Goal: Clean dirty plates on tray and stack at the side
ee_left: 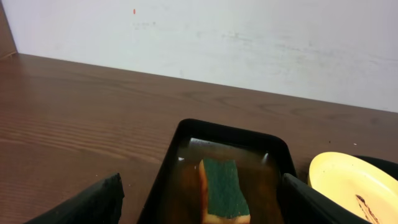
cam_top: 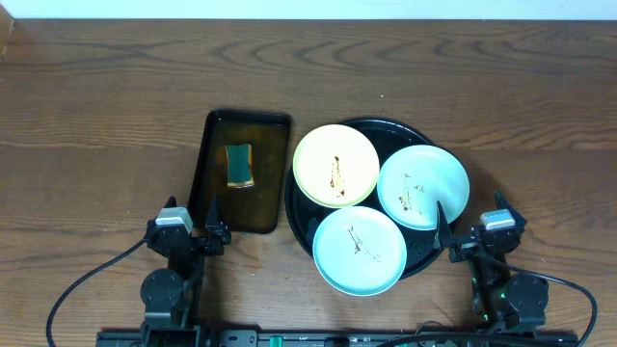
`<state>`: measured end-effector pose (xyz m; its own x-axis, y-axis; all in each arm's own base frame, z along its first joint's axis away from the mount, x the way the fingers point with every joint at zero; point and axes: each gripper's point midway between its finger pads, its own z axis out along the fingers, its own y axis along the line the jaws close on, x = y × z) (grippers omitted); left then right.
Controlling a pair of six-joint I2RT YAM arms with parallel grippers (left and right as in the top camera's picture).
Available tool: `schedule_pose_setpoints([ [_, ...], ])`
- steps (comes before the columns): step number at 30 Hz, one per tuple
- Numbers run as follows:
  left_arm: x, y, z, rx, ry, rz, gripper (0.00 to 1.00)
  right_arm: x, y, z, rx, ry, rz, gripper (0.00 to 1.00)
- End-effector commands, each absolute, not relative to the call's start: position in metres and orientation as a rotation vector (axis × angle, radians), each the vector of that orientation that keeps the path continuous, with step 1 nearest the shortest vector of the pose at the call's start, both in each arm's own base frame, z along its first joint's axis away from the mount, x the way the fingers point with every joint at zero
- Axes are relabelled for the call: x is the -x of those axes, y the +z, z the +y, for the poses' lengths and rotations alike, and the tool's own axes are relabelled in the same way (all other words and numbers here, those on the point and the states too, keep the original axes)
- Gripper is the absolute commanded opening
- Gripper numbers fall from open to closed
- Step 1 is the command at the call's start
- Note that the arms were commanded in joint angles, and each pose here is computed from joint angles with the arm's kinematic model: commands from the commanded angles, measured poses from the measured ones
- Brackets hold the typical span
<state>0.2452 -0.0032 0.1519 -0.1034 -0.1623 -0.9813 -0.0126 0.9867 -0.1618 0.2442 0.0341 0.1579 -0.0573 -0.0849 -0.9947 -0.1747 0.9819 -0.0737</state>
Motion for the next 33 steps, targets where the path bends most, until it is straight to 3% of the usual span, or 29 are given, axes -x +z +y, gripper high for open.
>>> schedule_pose_setpoints([
  [1, -0.244, 0.136, 0.001, 0.136, -0.094, 1.723, 0.79, -0.244, 0.156, 0.035, 0.212, 0.07, 1.634, 0.99],
  [18, -0.244, 0.136, 0.0, 0.136, -0.095, 1.723, 0.79, -0.244, 0.157, 0.036, 0.214, 0.074, 1.632, 0.99],
  [33, -0.238, 0.14, 0.001, 0.149, -0.09, 1.844, 0.79, -0.244, 0.152, 0.026, 0.034, 0.151, 1.72, 0.99],
])
